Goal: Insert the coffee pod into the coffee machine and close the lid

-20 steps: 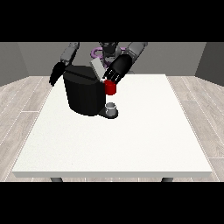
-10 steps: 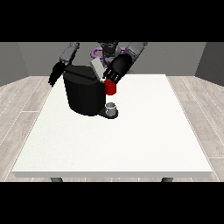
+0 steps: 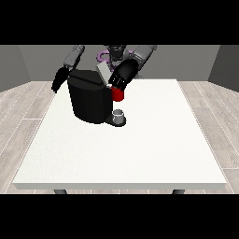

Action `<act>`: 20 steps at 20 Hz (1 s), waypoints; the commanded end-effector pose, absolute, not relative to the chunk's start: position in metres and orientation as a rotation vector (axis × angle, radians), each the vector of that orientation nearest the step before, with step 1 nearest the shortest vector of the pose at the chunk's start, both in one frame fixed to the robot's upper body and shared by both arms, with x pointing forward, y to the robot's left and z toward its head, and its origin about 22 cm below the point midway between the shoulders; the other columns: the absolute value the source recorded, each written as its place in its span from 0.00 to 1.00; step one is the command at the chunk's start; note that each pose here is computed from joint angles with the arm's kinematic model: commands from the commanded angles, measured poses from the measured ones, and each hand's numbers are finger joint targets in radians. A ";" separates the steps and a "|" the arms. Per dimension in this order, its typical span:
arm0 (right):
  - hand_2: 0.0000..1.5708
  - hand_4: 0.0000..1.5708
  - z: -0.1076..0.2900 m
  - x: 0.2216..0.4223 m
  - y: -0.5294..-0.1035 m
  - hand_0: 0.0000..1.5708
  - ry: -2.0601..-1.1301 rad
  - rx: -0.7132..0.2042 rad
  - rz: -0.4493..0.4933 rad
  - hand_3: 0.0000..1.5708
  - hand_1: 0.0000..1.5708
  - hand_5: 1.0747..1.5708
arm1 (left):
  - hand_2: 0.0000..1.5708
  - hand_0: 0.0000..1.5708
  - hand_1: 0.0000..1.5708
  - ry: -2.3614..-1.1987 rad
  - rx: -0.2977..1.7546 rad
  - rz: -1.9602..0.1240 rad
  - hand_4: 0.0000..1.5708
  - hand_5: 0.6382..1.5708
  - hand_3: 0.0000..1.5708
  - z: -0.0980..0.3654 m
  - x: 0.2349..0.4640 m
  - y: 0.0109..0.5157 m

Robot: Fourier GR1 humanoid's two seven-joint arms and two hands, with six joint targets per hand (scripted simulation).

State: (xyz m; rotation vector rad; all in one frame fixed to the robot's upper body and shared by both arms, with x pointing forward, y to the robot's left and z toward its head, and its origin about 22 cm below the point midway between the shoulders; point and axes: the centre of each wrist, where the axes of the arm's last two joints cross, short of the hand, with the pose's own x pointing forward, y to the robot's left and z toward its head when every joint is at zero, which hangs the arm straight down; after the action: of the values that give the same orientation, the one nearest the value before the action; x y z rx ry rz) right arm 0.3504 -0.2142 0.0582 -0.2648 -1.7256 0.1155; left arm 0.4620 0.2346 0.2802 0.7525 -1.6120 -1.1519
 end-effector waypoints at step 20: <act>0.00 0.05 0.060 0.338 -0.202 0.00 -1.728 -0.249 0.164 0.00 0.00 1.00 | 0.77 0.78 0.78 -1.680 0.854 -1.113 0.00 1.00 0.62 0.280 0.460 0.278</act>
State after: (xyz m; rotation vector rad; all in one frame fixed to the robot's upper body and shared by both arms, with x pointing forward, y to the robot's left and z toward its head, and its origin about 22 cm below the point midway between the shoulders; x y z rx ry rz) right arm 0.3500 -0.2028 0.0681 -0.2660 -1.7451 0.1401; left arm 0.4605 0.2590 0.2932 0.8402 -1.7080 -1.1139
